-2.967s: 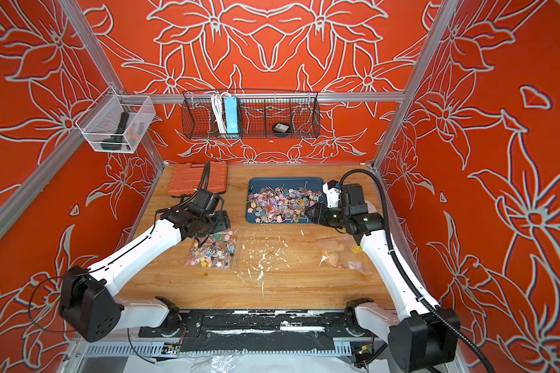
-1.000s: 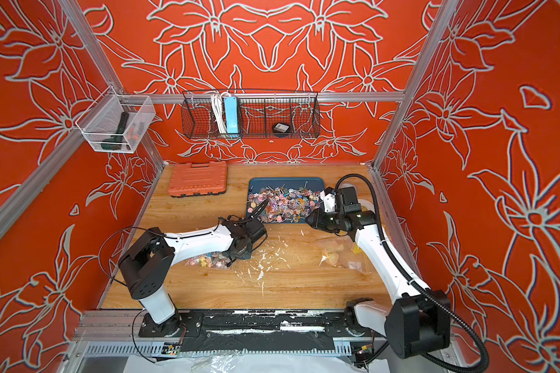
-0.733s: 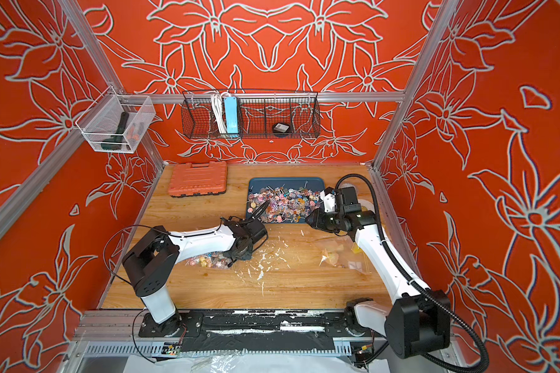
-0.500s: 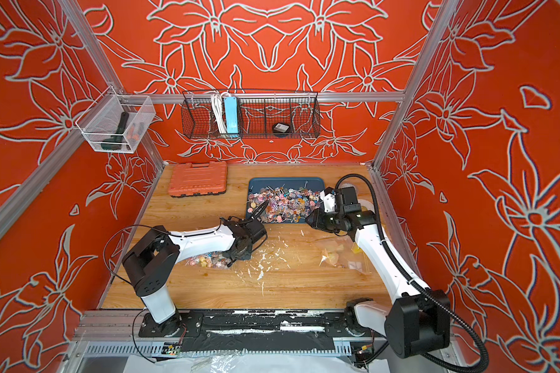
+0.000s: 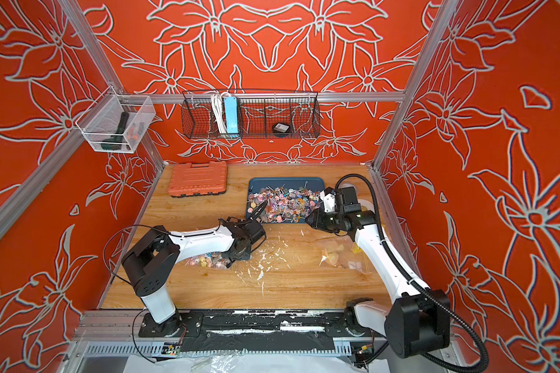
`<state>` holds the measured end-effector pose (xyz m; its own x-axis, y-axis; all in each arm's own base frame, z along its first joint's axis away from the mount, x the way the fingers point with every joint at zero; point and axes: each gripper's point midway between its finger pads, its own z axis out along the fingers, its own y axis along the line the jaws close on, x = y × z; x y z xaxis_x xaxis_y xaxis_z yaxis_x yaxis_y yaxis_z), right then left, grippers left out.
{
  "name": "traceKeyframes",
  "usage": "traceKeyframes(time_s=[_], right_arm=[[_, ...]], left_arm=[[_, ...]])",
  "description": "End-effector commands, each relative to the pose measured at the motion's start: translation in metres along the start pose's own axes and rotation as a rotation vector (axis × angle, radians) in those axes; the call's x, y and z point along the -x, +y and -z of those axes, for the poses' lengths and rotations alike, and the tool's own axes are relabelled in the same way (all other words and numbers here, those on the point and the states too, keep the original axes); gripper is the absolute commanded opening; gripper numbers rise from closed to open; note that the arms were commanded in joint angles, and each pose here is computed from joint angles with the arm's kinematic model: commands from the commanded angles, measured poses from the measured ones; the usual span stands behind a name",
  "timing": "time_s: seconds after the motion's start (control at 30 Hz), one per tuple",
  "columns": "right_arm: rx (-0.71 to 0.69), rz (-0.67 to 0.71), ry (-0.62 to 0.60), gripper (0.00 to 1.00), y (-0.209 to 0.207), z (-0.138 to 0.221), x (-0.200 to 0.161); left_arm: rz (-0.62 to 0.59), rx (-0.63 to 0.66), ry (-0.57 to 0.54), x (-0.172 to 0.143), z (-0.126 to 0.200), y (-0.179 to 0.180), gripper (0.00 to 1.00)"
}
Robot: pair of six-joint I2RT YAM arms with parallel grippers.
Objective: Pour candies out of the ziploc bag
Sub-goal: Move the ziploc bag to the center of the board.
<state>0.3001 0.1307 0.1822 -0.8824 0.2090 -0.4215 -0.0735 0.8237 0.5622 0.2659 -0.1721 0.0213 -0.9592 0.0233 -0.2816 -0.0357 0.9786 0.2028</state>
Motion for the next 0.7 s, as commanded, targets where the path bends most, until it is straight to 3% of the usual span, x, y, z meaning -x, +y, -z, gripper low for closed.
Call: traceKeyframes(time_s=[0.0,0.3,0.47,0.67], right_arm=[[0.027,0.017,0.03,0.43,0.003,-0.004,-0.007],[0.178,0.049,0.144,0.43,0.044,-0.033,-0.029],[0.31,0.073,0.273,0.38,0.084,-0.068,-0.058],[0.411,0.116,0.413,0.37,0.127,-0.119,-0.101]], left_arm=[[0.017,0.008,-0.026,0.005,0.007,0.011,0.0],[0.008,-0.168,-0.119,0.024,0.036,0.004,0.0],[0.028,-0.311,-0.144,0.026,0.041,0.0,0.0],[0.02,-0.374,-0.163,0.023,0.038,-0.003,0.0]])
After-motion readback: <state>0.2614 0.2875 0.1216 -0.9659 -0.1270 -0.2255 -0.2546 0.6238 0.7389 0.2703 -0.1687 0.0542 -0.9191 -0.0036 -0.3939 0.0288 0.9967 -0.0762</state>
